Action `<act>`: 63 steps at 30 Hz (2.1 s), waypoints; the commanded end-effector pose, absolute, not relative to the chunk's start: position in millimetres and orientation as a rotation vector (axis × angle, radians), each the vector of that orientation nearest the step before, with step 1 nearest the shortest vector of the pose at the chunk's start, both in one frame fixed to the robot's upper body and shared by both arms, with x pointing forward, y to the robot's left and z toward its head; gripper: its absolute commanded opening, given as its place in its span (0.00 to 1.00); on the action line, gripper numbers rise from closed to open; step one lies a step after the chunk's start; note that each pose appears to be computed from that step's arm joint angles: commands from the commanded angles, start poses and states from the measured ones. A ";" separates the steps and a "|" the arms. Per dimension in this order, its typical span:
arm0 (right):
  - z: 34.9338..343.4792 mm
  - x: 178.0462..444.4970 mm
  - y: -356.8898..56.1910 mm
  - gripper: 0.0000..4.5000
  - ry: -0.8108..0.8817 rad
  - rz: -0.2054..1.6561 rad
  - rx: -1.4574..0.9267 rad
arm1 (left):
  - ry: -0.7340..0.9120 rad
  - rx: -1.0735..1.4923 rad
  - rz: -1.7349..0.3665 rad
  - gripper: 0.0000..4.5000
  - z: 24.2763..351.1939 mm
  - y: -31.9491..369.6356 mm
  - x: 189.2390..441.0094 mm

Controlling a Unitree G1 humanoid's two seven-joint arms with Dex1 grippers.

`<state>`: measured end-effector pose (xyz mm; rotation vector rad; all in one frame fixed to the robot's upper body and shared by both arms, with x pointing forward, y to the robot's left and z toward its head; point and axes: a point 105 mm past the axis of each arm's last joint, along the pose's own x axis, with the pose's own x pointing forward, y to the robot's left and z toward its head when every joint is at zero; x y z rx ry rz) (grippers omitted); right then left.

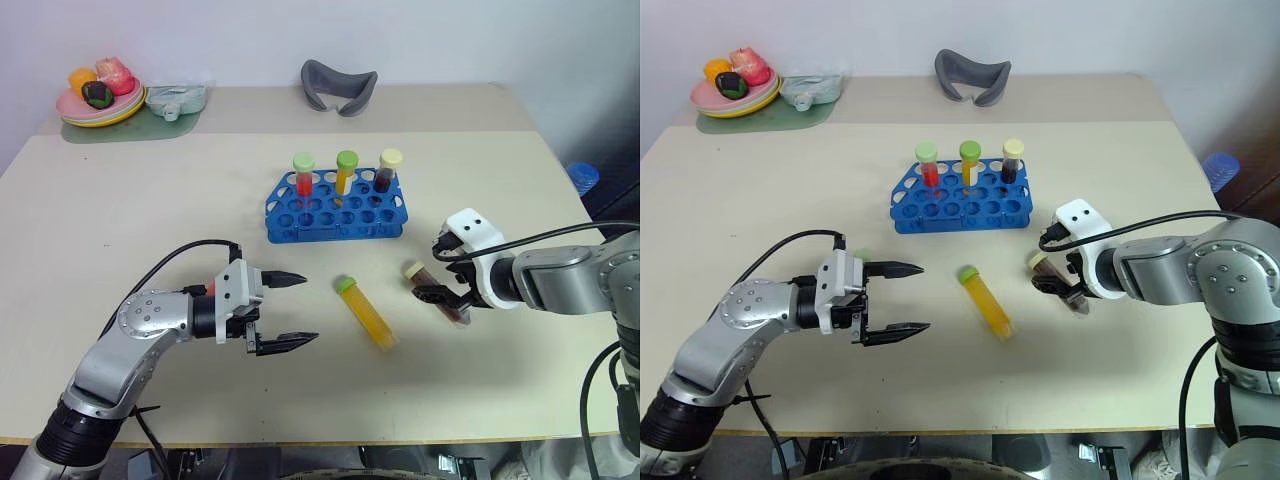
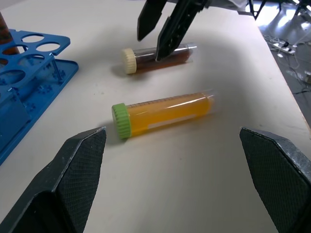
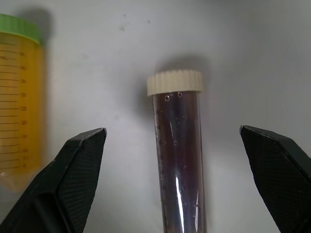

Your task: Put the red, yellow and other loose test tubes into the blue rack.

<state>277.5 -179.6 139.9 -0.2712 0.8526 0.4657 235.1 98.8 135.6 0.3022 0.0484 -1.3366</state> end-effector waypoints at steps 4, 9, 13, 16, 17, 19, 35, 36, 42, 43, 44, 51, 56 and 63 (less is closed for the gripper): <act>133.8 277.0 -177.1 1.00 0.876 0.441 -0.303 | 0.031 0.333 -1.358 0.99 137.2 98.2 231.0; 119.4 276.8 -176.5 1.00 0.915 0.418 -0.318 | 0.034 0.329 -1.367 0.99 135.7 96.9 229.2; 116.4 281.8 -179.1 1.00 0.920 0.386 -0.319 | 0.037 0.323 -1.365 0.99 133.8 97.4 227.6; 115.4 283.3 -178.6 0.94 0.922 0.384 -0.315 | 0.040 0.322 -1.359 1.00 131.6 99.1 227.1; 115.2 283.5 -178.0 0.89 0.923 0.386 -0.315 | 0.042 0.321 -1.358 1.00 130.7 99.6 226.9; 114.9 284.4 -176.2 0.74 0.921 0.391 -0.315 | 0.044 0.321 -1.356 1.00 128.7 100.6 226.7; 118.9 287.5 -172.0 0.31 0.892 0.403 -0.343 | 0.043 0.331 -1.339 1.00 121.8 107.1 225.6; 122.7 288.4 -170.1 0.31 0.872 0.409 -0.351 | 0.043 0.329 -1.328 1.00 121.9 108.3 226.5; 192.0 288.5 -122.9 0.31 0.407 0.636 -0.414 | 0.025 0.250 -1.149 1.00 131.0 134.3 244.4; 212.2 288.6 -112.1 0.31 0.240 0.679 -0.385 | 0.018 0.222 -1.105 1.00 133.4 141.0 248.5; 225.0 287.9 -106.9 0.31 0.130 0.702 -0.369 | 0.013 0.203 -1.078 1.00 134.9 145.4 251.0; 241.9 320.4 -103.0 0.31 -0.178 0.634 -0.082 | -0.057 0.114 -1.000 1.00 149.0 151.3 265.2; 230.9 347.7 -107.9 0.31 -0.305 0.503 0.005 | -0.126 0.078 -0.940 1.00 158.8 146.4 273.3; 214.2 357.5 -104.7 0.31 -0.369 0.457 0.026 | -0.203 0.052 -0.929 1.00 164.6 126.7 272.4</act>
